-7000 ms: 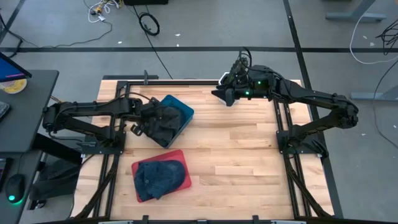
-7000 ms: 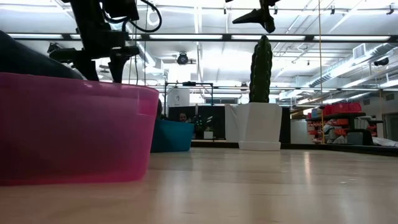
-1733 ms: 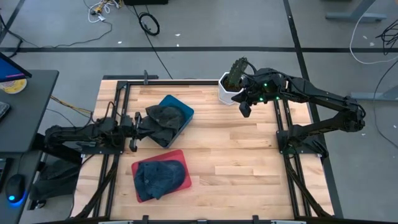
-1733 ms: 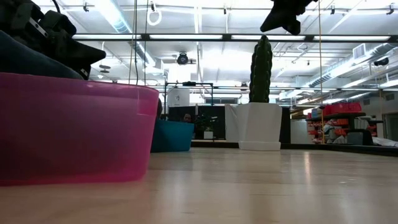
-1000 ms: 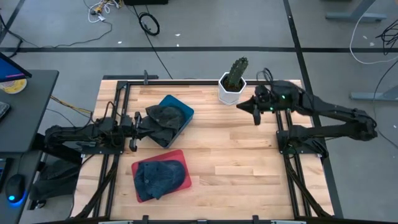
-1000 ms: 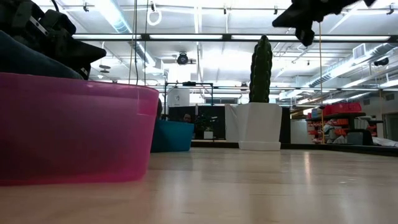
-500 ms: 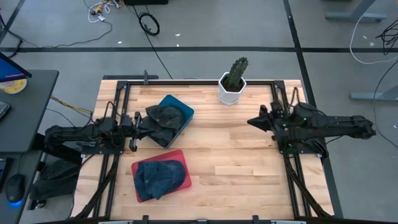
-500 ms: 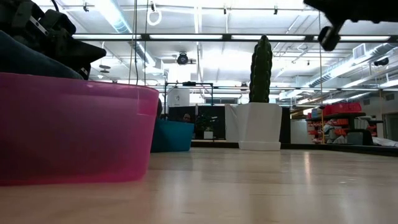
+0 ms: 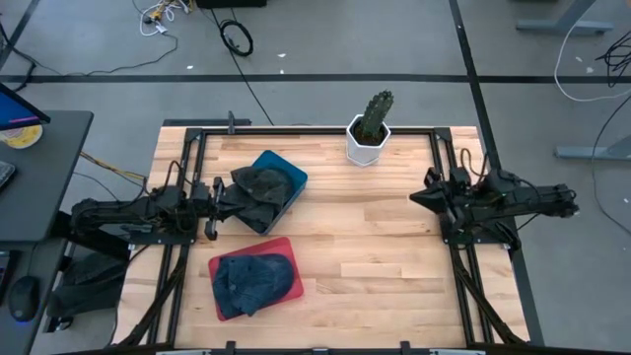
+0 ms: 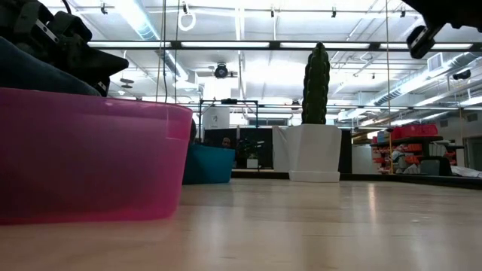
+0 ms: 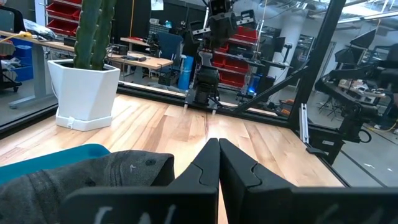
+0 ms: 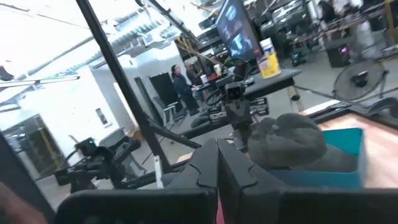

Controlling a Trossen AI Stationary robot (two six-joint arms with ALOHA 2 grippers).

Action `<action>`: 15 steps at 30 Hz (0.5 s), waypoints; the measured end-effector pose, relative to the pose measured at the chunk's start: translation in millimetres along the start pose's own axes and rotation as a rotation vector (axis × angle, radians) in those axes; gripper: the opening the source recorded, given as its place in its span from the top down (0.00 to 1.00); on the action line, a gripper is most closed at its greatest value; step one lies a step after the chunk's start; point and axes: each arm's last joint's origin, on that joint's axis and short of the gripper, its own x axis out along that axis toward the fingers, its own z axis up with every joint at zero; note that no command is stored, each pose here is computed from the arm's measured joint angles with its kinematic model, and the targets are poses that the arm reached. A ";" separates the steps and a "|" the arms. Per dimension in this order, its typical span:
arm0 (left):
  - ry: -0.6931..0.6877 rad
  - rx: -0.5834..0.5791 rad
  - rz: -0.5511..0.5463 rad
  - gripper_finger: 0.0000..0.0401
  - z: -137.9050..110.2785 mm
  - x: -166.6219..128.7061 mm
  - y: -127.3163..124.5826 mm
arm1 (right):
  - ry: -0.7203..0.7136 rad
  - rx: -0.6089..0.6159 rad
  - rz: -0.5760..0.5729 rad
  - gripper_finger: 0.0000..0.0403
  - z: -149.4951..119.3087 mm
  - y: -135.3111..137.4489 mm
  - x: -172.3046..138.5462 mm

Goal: Pick & Place hat
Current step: Return to Home Position

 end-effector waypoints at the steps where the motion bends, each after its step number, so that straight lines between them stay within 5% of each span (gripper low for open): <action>1: 0.000 -0.001 0.000 0.99 0.0 0.0 0.0 | -0.006 -0.006 -0.005 1.00 0.2 -0.2 -4.3; 15: 0.002 0.000 0.000 0.99 -0.2 0.0 0.1 | -0.062 -0.042 0.020 1.00 -8.3 -4.0 -18.2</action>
